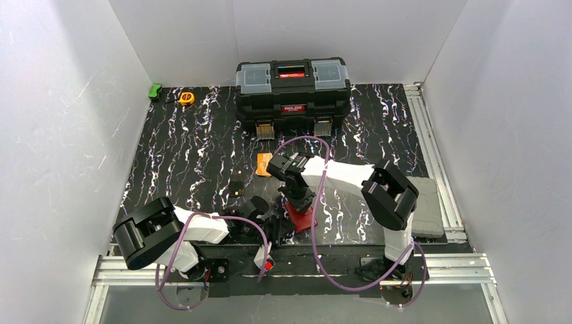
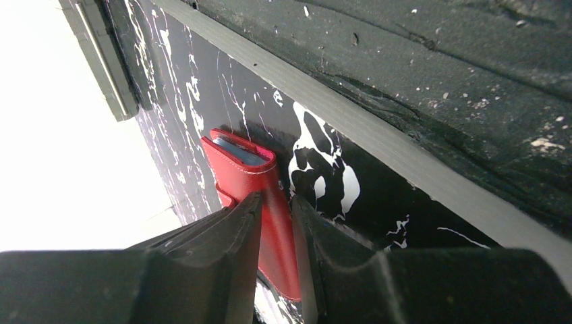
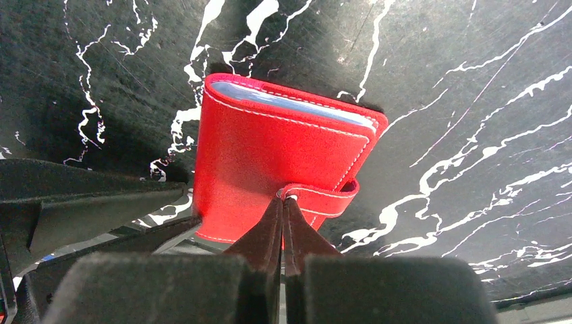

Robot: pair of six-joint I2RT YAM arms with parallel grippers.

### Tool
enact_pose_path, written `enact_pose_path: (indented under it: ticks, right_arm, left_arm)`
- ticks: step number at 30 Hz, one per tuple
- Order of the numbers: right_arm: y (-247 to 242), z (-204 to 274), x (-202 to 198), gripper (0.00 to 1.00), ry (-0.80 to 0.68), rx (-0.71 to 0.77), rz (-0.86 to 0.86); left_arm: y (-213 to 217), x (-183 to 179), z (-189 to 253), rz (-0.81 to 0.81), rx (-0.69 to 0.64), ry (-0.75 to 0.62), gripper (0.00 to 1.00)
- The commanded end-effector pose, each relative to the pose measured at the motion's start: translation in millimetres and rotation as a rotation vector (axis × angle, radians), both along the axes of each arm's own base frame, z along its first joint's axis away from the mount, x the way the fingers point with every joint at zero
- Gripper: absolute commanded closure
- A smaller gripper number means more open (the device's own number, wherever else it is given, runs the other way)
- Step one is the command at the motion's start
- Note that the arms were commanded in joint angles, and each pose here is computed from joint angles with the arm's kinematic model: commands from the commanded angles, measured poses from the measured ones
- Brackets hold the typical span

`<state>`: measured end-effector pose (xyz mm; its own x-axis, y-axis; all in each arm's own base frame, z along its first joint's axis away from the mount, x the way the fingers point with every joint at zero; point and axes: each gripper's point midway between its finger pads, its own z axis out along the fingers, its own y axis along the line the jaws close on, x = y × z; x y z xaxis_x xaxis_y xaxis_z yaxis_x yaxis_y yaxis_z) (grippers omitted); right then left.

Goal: Put the credit cards into the card holder
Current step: Close the card holder at the center of the board.

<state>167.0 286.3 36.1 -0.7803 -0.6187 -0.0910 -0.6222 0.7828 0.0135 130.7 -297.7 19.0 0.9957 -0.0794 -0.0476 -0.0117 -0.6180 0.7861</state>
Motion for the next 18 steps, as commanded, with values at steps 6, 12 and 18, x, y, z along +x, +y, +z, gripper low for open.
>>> enact_pose_path:
  ticks: [6,12,18]
  right_arm:
    - [15.4,-46.4,-17.6,0.99,0.088,-0.010,0.041]
    - [21.8,-53.0,-22.2,0.99,0.118,0.016,0.054]
    - [27.6,-63.4,-22.0,0.99,0.129,0.010,0.080]
  left_arm:
    - [39.1,-26.3,-46.2,0.031,0.197,0.154,0.77]
    - [40.9,-26.2,-47.2,0.036,0.205,0.154,0.78]
    - [48.1,-24.0,-50.2,0.054,0.232,0.137,0.79]
